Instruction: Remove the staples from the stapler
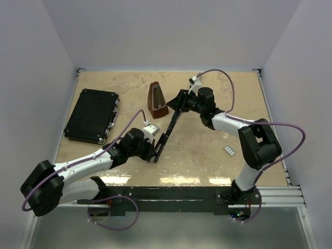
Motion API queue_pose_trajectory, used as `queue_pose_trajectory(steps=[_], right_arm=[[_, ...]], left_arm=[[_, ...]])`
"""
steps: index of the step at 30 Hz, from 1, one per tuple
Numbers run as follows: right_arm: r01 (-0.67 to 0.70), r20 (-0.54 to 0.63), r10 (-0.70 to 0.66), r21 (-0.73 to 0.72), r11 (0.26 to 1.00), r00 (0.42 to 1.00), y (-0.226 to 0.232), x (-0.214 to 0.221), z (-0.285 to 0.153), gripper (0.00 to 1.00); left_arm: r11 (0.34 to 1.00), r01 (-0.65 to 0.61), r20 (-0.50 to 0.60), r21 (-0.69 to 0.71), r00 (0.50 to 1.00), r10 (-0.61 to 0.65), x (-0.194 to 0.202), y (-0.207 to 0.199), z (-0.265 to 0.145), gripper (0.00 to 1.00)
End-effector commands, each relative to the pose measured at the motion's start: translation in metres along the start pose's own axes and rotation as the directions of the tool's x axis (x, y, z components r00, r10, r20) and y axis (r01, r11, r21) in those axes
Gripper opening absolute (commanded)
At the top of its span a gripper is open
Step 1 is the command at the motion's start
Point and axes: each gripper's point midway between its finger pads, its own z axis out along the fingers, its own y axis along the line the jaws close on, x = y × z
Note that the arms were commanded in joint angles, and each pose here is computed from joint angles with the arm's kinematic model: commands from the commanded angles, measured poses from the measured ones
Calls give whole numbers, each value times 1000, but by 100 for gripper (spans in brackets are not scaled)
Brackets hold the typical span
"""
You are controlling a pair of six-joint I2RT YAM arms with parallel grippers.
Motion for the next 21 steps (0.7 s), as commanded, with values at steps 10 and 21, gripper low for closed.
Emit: queue_pose_trajectory(steps=[10, 21], right_arm=[[-102, 29, 104, -58, 993, 994, -1, -6, 27, 55], [-102, -1, 102, -50, 994, 995, -7, 8, 26, 54]], left_arm=[[914, -285, 218, -290, 910, 353, -113, -2, 8, 0], [790, -316, 179, -526, 866, 466, -122, 10, -1, 0]])
